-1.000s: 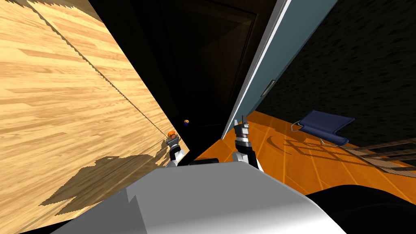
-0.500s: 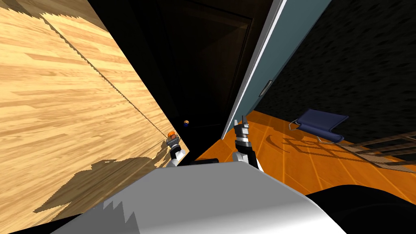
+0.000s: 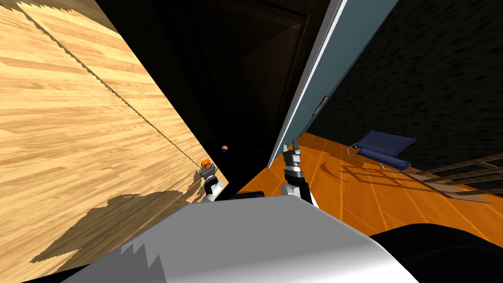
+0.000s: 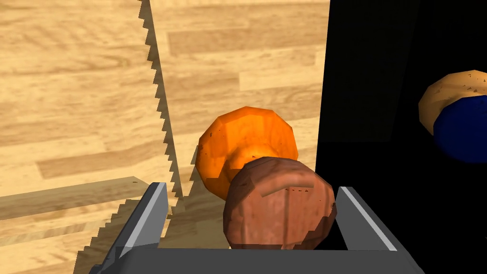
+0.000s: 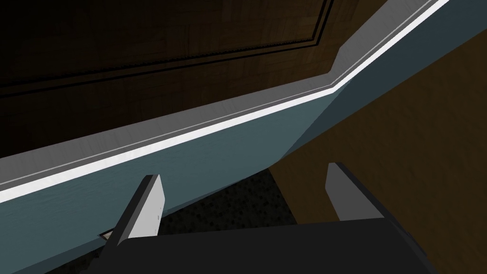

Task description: Push the door open

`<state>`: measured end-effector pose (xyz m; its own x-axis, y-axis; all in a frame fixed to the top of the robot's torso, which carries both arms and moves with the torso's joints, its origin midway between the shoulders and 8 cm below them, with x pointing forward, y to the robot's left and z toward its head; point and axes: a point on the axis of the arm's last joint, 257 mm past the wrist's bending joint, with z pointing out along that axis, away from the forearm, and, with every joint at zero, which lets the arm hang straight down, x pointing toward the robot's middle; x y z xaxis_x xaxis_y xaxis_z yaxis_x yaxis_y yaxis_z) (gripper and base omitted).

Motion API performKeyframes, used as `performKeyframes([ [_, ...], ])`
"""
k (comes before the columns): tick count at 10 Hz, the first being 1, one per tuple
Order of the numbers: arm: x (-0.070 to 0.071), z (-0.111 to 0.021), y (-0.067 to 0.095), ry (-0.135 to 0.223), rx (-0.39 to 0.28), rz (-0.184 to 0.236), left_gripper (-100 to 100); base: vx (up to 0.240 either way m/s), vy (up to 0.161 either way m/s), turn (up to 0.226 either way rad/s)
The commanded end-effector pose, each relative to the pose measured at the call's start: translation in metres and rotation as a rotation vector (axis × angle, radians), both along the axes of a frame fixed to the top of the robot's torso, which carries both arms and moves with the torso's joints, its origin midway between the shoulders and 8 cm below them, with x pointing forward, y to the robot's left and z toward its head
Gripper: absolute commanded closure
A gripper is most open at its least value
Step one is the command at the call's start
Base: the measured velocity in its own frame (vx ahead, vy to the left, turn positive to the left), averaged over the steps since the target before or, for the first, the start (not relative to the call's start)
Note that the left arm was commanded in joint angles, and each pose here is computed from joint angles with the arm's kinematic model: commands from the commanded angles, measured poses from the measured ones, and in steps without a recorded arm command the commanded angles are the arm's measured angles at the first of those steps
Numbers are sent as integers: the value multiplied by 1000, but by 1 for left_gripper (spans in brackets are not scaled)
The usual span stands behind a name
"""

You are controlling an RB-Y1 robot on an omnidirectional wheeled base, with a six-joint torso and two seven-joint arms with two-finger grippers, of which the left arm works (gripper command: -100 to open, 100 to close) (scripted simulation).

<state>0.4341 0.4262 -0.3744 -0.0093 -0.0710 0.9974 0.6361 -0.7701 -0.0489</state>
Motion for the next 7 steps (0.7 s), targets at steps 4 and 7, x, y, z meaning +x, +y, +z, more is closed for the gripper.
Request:
performKeyframes([
  [4,-15,3,31,0,25,59,100,14,21,-7],
  [7,-15,3,31,0,25,59,100,-4,-3,8],
])
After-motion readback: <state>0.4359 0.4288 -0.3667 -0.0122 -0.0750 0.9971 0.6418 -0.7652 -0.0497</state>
